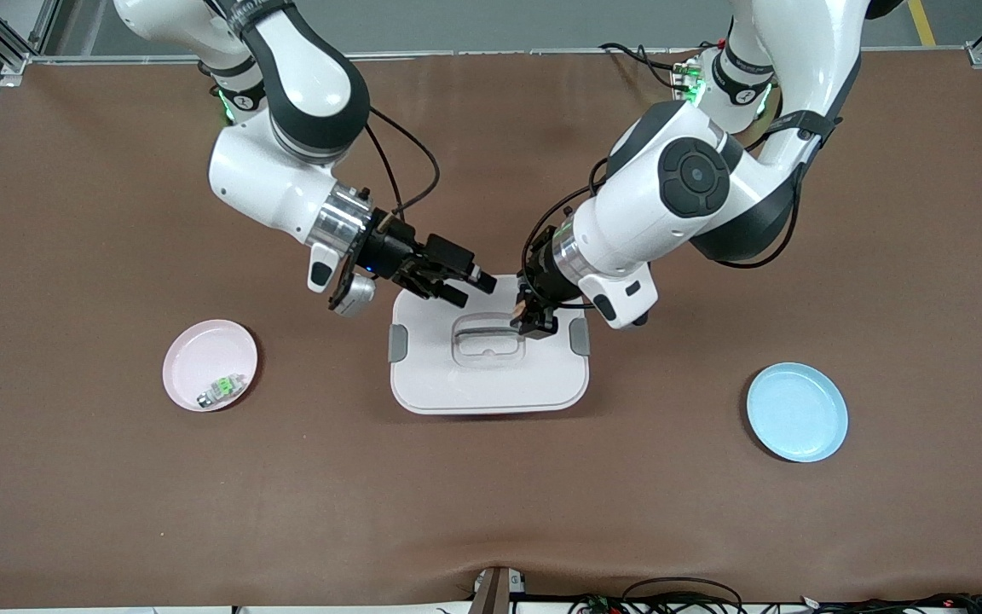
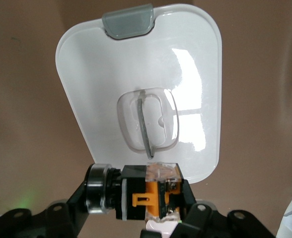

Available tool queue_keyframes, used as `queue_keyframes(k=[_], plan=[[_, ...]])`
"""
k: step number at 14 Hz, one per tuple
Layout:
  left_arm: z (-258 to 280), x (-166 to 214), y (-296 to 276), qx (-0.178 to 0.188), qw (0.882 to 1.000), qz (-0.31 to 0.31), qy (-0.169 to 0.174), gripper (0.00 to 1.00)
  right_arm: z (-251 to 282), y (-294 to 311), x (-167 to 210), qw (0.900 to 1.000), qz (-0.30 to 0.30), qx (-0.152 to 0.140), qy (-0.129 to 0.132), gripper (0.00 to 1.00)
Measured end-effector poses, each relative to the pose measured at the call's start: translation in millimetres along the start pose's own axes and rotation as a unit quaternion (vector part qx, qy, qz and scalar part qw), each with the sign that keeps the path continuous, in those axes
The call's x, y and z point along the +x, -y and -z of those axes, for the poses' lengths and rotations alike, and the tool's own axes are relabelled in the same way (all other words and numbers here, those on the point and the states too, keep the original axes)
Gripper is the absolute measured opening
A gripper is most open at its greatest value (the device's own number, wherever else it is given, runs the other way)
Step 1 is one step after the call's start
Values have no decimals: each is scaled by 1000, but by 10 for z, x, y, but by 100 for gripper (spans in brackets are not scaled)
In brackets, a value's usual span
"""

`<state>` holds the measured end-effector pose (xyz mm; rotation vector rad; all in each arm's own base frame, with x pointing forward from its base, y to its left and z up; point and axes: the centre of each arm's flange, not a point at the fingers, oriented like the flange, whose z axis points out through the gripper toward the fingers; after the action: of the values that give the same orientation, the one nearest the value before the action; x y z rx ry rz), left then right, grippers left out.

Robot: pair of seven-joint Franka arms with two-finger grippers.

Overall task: Transfer orange switch to right arm and place
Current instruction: 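Hold the switch above the box while the right gripper reaches toward it, then close the right gripper on the orange switch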

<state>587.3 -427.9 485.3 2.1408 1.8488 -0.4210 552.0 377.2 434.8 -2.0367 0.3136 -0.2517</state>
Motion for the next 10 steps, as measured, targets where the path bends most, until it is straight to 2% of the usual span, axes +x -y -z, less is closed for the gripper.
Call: queue_keyframes(k=[6, 10], plan=[[-74, -108, 20, -8, 1000, -6, 8, 73, -369, -157, -117, 1000, 6, -21, -3, 100], [-171, -244, 77, -10, 1000, -11, 13, 73, -427, -177, -198, 1000, -5, -19, -9, 100]])
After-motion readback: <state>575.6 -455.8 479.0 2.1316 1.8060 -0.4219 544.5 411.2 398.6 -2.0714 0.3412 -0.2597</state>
